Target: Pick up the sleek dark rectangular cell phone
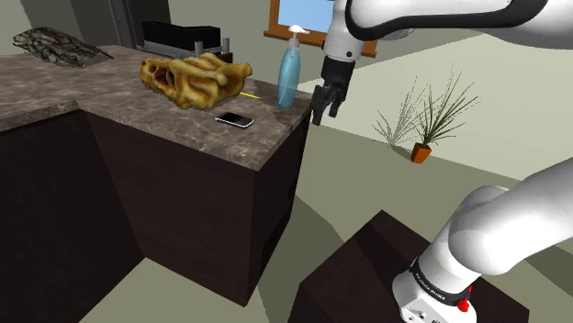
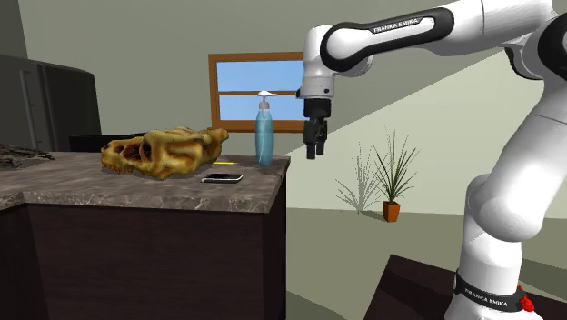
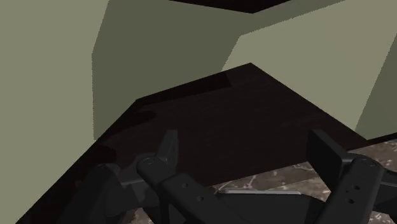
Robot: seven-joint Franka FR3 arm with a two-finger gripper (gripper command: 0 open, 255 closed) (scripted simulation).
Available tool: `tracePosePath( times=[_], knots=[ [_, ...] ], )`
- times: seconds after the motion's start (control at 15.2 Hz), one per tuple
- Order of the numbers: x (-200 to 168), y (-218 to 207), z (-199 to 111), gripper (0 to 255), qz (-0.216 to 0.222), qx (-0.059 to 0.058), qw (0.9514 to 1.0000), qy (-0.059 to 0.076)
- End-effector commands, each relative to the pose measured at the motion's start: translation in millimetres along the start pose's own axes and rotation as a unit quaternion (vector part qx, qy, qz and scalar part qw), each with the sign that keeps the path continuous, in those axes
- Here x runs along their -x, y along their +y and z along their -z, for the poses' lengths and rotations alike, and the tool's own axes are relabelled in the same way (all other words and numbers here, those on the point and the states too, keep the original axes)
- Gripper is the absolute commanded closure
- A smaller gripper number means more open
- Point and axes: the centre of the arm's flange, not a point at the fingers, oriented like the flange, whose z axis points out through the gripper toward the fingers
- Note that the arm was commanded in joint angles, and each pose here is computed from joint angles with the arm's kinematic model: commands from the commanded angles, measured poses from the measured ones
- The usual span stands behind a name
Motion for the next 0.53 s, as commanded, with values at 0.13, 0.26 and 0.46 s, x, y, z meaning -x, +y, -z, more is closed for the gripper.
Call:
tracePosePath(
  times=[0.13, 0.26, 0.46],
  knots=[
    [-48, -23, -4, 0, 0.005, 0.001, 1.0, 0.001],
    [-71, -35, -7, 0, 0.008, 0.002, 1.0, 0.001],
    [-106, -53, -11, 0, 0.012, 0.003, 0.9999, 0.001]
  ],
)
